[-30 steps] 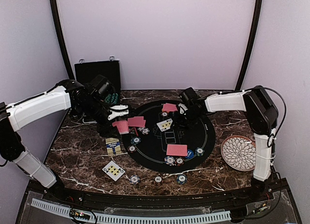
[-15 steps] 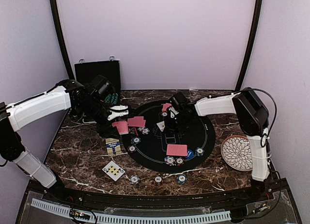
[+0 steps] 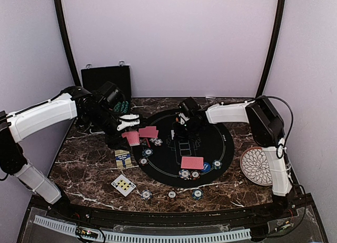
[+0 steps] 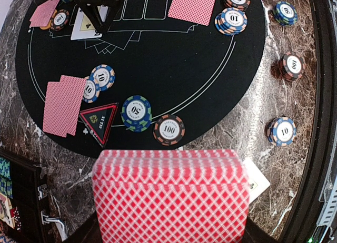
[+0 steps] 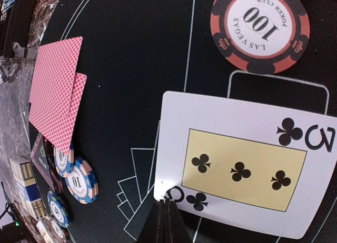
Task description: Distribute texas hold em gaming equipment
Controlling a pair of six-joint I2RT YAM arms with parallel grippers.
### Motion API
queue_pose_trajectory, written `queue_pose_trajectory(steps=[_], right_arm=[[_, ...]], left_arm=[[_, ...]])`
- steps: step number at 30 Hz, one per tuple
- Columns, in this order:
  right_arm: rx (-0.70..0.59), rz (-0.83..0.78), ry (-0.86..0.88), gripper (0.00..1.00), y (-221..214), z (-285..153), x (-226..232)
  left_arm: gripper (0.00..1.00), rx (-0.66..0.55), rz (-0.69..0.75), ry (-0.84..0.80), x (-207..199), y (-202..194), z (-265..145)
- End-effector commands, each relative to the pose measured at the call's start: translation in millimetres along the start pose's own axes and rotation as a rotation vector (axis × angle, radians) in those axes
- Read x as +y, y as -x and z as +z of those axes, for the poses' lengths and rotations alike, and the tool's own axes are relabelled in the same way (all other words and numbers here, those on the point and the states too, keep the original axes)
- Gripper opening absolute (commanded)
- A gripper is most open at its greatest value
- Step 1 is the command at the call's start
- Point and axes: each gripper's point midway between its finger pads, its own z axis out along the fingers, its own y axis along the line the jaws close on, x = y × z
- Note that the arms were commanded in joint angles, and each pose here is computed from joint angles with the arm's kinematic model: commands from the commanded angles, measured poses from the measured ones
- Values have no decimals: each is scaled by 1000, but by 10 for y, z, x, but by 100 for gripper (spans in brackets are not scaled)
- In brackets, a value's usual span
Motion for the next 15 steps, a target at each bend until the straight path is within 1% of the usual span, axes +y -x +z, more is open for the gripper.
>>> queue_pose_trajectory(steps=[1,2,4,5,8,10,12,14,15], right_arm=[[10,-19,-1,0,-38,-33,105],[1,-26,21,2,-19,-114,181],[-34,-30,57,19,47,-304,296],[-57,-32,64,25,89,-400,321],[-104,-22,95,36,195,-685,332],[-124,-16,118,39,213,-831,310],[-127,-21,112,40,148,-889,236],[-106,-27,104,38,54,-893,185],[-76,-22,94,36,-56,-847,120]], left_arm=[[0,-26,-3,3,-18,43,-125],[0,-27,-3,3,-20,42,-124],[0,-23,-4,1,-23,37,-115],[0,-24,-5,0,-24,38,-114],[0,-23,-6,0,-22,34,-114],[0,-20,-5,3,-17,29,-114],[0,-19,-4,3,-16,27,-112],[0,-21,-4,2,-19,34,-113],[0,-22,-4,1,-19,36,-115]])
